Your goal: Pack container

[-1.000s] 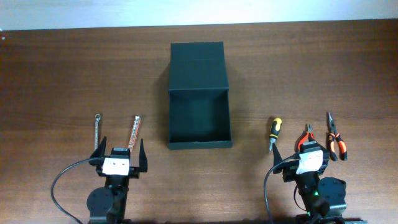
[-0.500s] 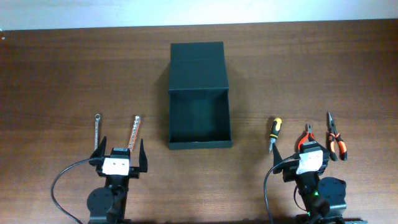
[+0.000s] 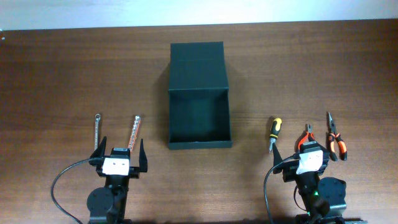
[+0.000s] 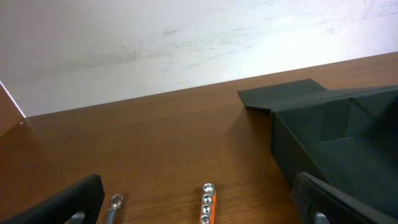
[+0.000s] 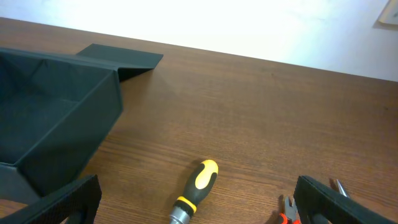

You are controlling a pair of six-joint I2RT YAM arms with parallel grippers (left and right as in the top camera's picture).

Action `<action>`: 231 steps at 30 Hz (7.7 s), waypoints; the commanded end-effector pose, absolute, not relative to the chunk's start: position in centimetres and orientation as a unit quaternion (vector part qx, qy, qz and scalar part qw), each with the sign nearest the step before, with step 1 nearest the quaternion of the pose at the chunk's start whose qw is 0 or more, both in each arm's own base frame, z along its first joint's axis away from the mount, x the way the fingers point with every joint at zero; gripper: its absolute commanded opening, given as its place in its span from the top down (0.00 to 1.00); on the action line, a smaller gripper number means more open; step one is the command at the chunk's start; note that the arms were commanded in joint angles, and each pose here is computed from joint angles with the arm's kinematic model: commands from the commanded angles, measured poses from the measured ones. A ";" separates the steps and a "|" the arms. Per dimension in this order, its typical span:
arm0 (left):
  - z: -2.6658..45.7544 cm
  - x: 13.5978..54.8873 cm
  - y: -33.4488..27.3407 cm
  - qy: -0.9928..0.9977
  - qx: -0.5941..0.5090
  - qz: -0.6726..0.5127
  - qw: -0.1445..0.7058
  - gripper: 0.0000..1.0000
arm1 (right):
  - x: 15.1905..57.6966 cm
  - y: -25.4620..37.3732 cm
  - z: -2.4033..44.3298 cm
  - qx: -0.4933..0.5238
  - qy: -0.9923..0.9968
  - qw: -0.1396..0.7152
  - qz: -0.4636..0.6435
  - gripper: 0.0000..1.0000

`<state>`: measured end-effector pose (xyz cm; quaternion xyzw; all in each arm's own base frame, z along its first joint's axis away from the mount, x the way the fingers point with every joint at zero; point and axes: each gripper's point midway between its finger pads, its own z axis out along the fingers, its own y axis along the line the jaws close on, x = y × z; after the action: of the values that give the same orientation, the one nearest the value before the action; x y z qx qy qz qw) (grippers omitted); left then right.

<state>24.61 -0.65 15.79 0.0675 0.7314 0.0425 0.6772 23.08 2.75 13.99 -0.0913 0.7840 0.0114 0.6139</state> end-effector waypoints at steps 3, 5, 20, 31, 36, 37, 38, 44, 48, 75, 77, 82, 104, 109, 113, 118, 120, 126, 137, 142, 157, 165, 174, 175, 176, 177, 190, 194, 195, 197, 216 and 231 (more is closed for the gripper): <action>15.6 24.6 -0.6 0.732 0.062 0.040 0.677 0.01 | 23.0 3.1 13.8 -0.096 0.784 0.613 0.019 0.01; 15.6 24.6 -0.6 0.732 0.061 0.040 0.677 0.01 | 23.0 3.1 13.8 -0.091 0.785 0.612 0.024 0.01; 24.8 25.9 -0.7 0.858 0.001 -0.013 0.514 0.01 | 24.6 3.2 23.1 0.042 0.845 0.522 0.111 0.01; 19.7 30.6 -0.8 0.981 0.023 -0.002 0.193 0.01 | 27.6 3.9 19.6 0.058 0.987 0.136 0.067 0.01; 18.1 30.9 -0.8 0.986 0.023 -0.001 0.163 0.01 | 30.6 4.2 12.8 0.065 0.995 0.047 0.055 0.01; 18.2 31.0 -0.8 0.986 0.023 -0.001 0.167 0.01 | 31.2 4.2 11.5 0.066 0.996 0.039 0.054 0.01; 18.2 31.0 -0.8 0.986 0.024 -0.001 0.167 0.01 | 31.8 4.3 10.2 0.066 0.996 0.031 0.053 0.01; 18.2 31.0 -0.8 0.986 0.024 -0.001 0.167 0.01 | 33.6 4.4 5.2 0.072 0.996 0.002 0.048 0.00; 18.2 31.0 -0.8 0.986 0.024 -0.001 0.167 0.01 | 33.7 4.3 4.6 0.085 0.995 0.007 0.046 0.02; 18.1 30.8 -0.8 0.986 0.023 -0.002 0.162 0.01 | 29.7 1.7 -1.2 0.154 0.988 -0.020 0.007 0.54; 18.1 30.8 -0.8 0.986 0.023 -0.002 0.163 0.01 | 29.4 1.7 -1.5 0.154 0.988 -0.022 0.006 0.59; 18.1 30.9 -0.8 0.986 0.023 -0.002 0.163 0.01 | 28.9 1.6 -1.9 0.154 0.988 -0.028 0.005 0.85; 18.1 30.9 -0.8 0.986 0.024 -0.001 0.163 0.01 | 36.3 6.5 16.2 -0.066 0.983 0.170 0.032 0.96; 18.2 31.0 -0.7 0.986 0.023 0.000 0.167 0.01 | 34.4 16.9 21.8 -0.334 0.915 0.222 0.049 0.96; 18.2 31.0 -0.7 0.986 0.023 0.000 0.167 0.01 | 31.2 24.0 21.2 -0.501 0.834 0.225 0.051 0.96; 18.2 31.0 -0.7 0.986 0.023 0.000 0.168 0.01 | 30.7 26.9 16.6 -0.555 0.812 0.174 0.047 0.96; 18.2 31.0 -0.7 0.986 0.023 0.000 0.168 0.01 | 31.3 27.4 13.7 -0.556 0.817 0.146 0.045 0.96; 18.2 31.0 -0.7 0.986 0.023 0.000 0.167 0.01 | 31.9 28.4 6.8 -0.559 0.823 0.083 0.053 0.96; 18.2 30.9 -0.7 0.986 0.023 0.000 0.166 0.01 | 33.7 27.3 13.2 -0.509 0.853 0.108 0.034 0.27; 18.2 30.9 -0.7 0.986 0.023 0.000 0.166 0.01 | 37.8 16.4 28.3 -0.232 0.947 0.224 -0.017 0.26; 18.2 30.9 -0.7 0.986 0.023 0.000 0.166 0.01 | 21.8 -6.0 28.9 0.198 0.965 0.174 -0.009 0.20; 18.3 31.3 -0.7 0.985 0.023 0.000 0.174 0.01 | 23.4 -6.7 16.6 0.199 0.972 0.125 -0.003 0.17; 18.4 31.4 -0.8 0.984 0.023 -0.001 0.176 0.01 | 24.7 -6.8 6.0 0.211 0.977 0.020 0.012 0.13; 18.4 31.4 -0.8 0.984 0.023 -0.002 0.175 0.01 | 24.8 -6.8 5.5 0.211 0.977 0.014 0.015 0.13; 18.4 31.4 -0.8 0.984 0.023 -0.002 0.175 0.01 | 25.0 -6.5 5.1 0.211 0.977 0.011 0.025 0.13; 18.4 31.4 -0.8 0.984 0.023 -0.002 0.176 0.01 | 25.2 -6.3 4.9 0.211 0.977 0.011 0.032 0.13; 18.4 31.3 -1.0 0.984 0.024 -0.007 0.175 0.01 | 29.1 -2.4 3.4 0.120 0.991 0.050 0.027 0.11; 18.3 31.3 -1.0 0.985 0.024 -0.007 0.173 0.01 | 29.4 -3.0 3.4 0.129 0.990 0.057 0.008 0.10; 18.3 31.3 -1.0 0.985 0.024 -0.007 0.173 0.01 | 29.4 -3.1 3.4 0.129 0.990 0.057 0.008 0.10; 18.3 31.3 -1.0 0.985 0.024 -0.007 0.173 0.01 | 29.3 -3.1 3.4 0.129 0.990 0.056 0.006 0.10; 18.3 31.3 -1.0 0.985 0.024 -0.007 0.173 0.01 | 28.0 -4.2 -0.7 0.139 0.990 -0.003 -0.029 0.11; 18.3 31.3 -1.0 0.985 0.024 -0.007 0.173 0.01 | 27.9 -4.1 -2.7 0.140 0.989 -0.022 -0.029 0.76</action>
<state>31.04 -0.81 17.59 0.0144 0.9866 -0.0063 0.1622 29.81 -3.45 -0.43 0.1390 0.9901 -0.0005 0.0203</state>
